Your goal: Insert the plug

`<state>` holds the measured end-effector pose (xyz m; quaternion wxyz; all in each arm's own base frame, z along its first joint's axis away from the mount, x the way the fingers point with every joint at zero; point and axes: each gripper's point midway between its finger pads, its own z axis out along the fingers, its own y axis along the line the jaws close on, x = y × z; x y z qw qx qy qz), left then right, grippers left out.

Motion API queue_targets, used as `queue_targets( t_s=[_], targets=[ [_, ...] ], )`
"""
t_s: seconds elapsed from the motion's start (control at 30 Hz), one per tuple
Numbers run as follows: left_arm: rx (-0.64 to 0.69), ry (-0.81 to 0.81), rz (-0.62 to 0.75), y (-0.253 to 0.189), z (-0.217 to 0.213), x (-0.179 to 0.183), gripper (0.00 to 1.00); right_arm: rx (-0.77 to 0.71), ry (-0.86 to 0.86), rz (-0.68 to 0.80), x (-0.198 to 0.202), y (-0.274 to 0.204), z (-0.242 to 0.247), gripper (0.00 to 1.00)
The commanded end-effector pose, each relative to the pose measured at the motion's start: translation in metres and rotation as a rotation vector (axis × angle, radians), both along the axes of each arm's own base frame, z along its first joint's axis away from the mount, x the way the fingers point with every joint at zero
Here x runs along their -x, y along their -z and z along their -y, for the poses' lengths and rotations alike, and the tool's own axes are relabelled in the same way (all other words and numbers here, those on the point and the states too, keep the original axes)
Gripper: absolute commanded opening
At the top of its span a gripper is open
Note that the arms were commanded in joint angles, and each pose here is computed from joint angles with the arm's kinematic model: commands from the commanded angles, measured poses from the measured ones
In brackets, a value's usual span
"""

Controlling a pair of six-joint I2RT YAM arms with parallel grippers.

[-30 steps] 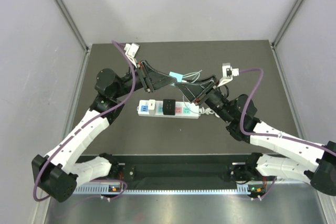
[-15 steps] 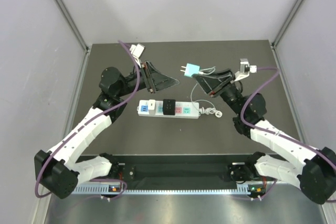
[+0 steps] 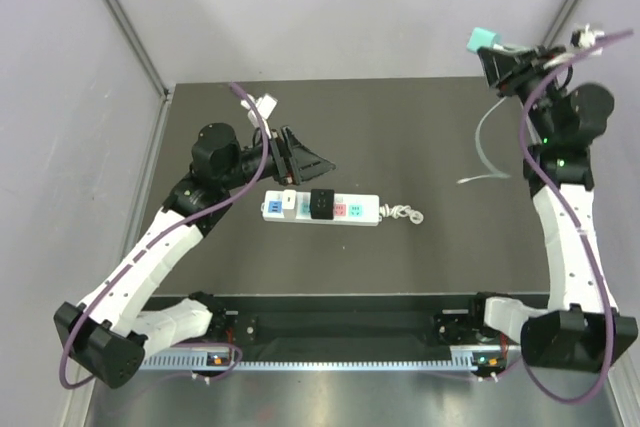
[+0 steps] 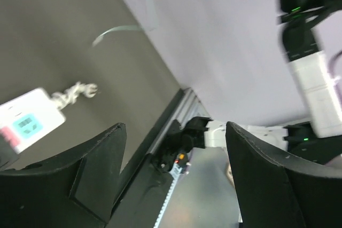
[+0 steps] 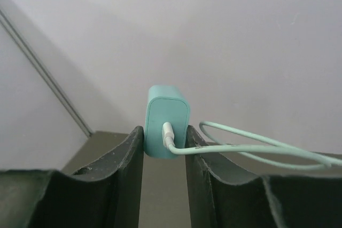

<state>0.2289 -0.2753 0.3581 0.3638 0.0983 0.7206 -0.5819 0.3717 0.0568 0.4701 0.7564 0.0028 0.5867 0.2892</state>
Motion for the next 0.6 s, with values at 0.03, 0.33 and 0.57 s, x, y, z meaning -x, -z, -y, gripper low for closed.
queue_targets(
  t_s=[0.03,0.33,0.57],
  targets=[
    [-0.175,-0.137,-0.021,0.033,-0.031,-0.017,0.79,0.311,-0.051,-0.111,-0.010,0.039,-0.014,0.00],
    [-0.332,-0.472,-0.167,0.091,-0.124,-0.062,0.80,0.841,-0.482,-0.401,0.019,0.225,-0.114,0.00],
    [-0.267,-0.601,-0.260,0.117,-0.150,-0.064,0.82,1.097,-0.711,-0.447,0.048,0.290,-0.148,0.00]
  ],
)
